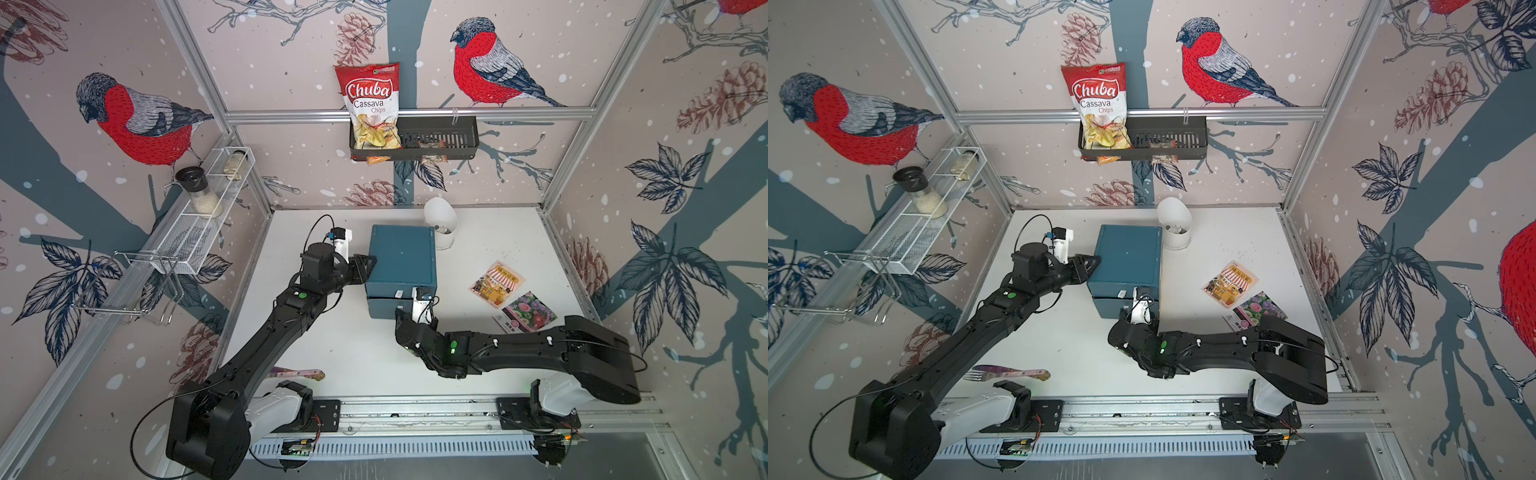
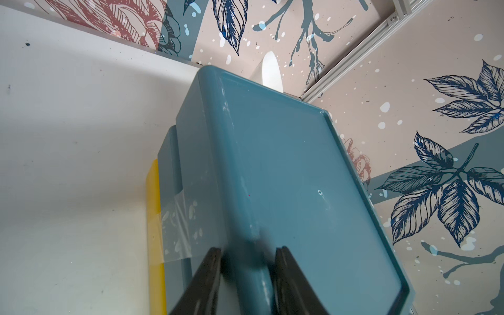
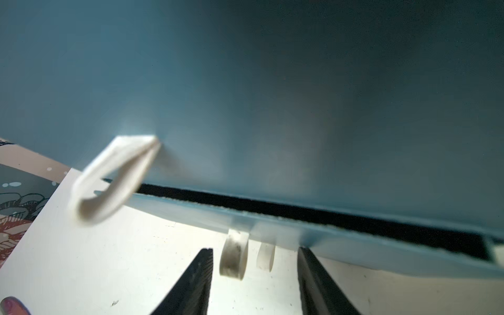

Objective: Take the seed bags out of the drawer
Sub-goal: Close the drawer in the storage box, then adjust the storage box at the center of the board, then open the drawer in the storage box.

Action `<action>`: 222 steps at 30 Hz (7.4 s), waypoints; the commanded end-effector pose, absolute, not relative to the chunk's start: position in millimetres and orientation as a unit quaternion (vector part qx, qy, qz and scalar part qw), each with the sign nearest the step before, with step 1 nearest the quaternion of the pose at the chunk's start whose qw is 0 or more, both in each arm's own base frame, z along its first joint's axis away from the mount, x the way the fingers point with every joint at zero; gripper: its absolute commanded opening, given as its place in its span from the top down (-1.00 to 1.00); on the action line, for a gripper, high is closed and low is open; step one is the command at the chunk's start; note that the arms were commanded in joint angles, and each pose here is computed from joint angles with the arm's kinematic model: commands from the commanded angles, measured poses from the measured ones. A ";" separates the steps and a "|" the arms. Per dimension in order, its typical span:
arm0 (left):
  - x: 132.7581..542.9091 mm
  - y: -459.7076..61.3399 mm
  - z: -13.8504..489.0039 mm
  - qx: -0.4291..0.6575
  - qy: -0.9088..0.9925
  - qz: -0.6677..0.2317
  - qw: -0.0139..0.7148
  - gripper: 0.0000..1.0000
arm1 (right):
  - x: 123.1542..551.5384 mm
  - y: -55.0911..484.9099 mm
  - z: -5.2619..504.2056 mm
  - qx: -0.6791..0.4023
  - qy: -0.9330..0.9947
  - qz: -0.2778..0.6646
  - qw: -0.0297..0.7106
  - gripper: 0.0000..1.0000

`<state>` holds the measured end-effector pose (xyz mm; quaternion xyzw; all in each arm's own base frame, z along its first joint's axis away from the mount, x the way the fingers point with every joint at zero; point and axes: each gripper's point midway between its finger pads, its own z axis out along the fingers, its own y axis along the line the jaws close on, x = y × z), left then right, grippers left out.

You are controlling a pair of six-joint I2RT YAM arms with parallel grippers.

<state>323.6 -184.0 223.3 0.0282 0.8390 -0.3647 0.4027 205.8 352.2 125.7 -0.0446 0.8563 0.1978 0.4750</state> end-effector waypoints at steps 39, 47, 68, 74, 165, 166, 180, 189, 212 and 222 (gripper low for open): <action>280.8 -182.2 193.6 -0.045 0.857 -0.411 0.308 0.04 | 172.1 287.7 126.9 0.084 0.847 0.338 0.402 1.00; 274.0 -179.5 179.1 -0.087 0.848 -0.431 0.295 0.07 | 166.8 307.3 117.9 0.082 0.847 0.381 0.362 0.98; 280.1 -176.5 195.5 -0.066 0.852 -0.410 0.318 -0.30 | 193.9 300.2 109.6 0.111 0.836 0.397 0.363 0.31; 283.1 -176.1 190.0 -0.060 0.859 -0.399 0.317 -0.30 | 211.9 283.0 117.8 0.127 0.831 0.389 0.378 0.26; 283.6 -179.4 171.8 -0.110 0.849 -0.427 0.291 -0.09 | 206.9 369.8 79.8 0.156 0.792 0.543 0.233 0.34; 283.4 -179.5 171.4 -0.110 0.849 -0.427 0.290 -0.09 | 207.0 370.1 78.7 0.158 0.792 0.543 0.230 0.34; 284.6 -183.0 173.0 -0.107 0.848 -0.433 0.287 -0.08 | 207.1 377.6 71.6 0.156 0.798 0.542 0.213 0.35; 284.0 -184.9 171.7 -0.109 0.849 -0.433 0.283 -0.07 | 207.3 387.9 71.8 0.150 0.799 0.547 0.203 0.40; 279.6 -181.4 162.1 -0.115 0.854 -0.423 0.281 -0.05 | 207.5 374.4 66.3 0.157 0.815 0.520 0.200 1.00; 286.1 -177.0 161.6 -0.116 0.854 -0.416 0.289 -0.04 | 176.3 320.4 60.7 0.150 0.891 0.372 0.213 1.00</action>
